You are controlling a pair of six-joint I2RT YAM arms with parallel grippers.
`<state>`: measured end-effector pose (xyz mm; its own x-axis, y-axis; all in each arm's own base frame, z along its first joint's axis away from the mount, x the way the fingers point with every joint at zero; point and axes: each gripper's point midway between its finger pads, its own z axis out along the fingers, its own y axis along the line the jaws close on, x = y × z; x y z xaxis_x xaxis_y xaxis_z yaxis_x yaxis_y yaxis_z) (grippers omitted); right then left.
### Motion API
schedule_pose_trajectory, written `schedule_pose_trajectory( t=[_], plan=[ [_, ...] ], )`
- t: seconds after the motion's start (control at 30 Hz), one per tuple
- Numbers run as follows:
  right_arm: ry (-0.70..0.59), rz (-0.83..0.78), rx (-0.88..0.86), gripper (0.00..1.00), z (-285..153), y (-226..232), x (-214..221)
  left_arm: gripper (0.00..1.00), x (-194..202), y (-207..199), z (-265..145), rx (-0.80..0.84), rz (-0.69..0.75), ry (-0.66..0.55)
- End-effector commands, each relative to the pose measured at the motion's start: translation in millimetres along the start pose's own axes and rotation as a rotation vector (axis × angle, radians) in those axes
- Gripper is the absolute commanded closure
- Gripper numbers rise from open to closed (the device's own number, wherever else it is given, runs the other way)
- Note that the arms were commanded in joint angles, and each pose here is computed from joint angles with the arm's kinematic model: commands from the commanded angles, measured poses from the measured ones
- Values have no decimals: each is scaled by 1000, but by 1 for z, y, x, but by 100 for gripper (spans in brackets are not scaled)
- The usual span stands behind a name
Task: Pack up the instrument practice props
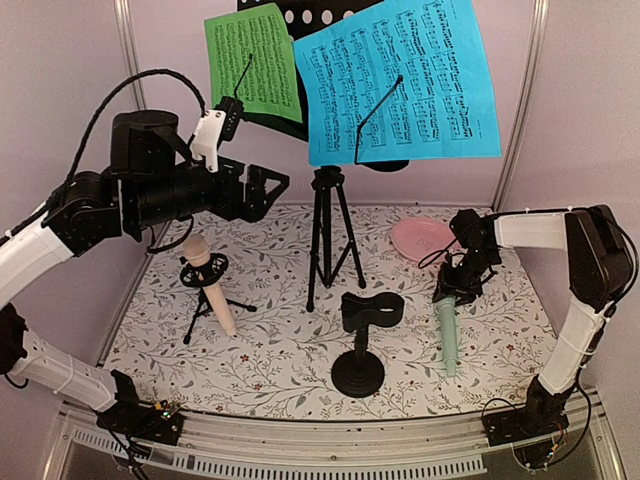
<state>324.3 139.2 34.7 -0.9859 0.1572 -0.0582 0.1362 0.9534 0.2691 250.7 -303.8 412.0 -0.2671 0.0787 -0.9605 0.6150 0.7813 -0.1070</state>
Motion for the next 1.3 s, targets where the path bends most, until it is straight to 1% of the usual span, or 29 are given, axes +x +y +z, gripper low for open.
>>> schedule_pose_trajectory(
  t=[0.0,0.13,0.2,0.37,0.5,0.6,0.93,1.27],
  plan=[
    [-1,-53,18,65,-1,1,-10,1,-9,41,-30,-160,-102,-15],
    [24,-73,12,63,5,1,-7,1,-4,66,-51,-246,-166,-3],
    [31,-82,22,58,8,-2,-7,1,6,77,-58,-287,-184,21],
    [33,-93,44,40,8,-6,-6,1,31,91,-75,-346,-242,70],
    [35,-100,53,34,7,-7,-5,1,39,97,-85,-364,-281,78],
    [25,-109,57,32,3,-6,-8,1,42,99,-89,-373,-290,88],
    [-102,-160,6,25,-49,23,-40,1,50,92,-96,-334,-271,179],
    [-174,-183,-36,22,-82,34,-43,2,67,92,-105,-323,-312,225]
  ],
)
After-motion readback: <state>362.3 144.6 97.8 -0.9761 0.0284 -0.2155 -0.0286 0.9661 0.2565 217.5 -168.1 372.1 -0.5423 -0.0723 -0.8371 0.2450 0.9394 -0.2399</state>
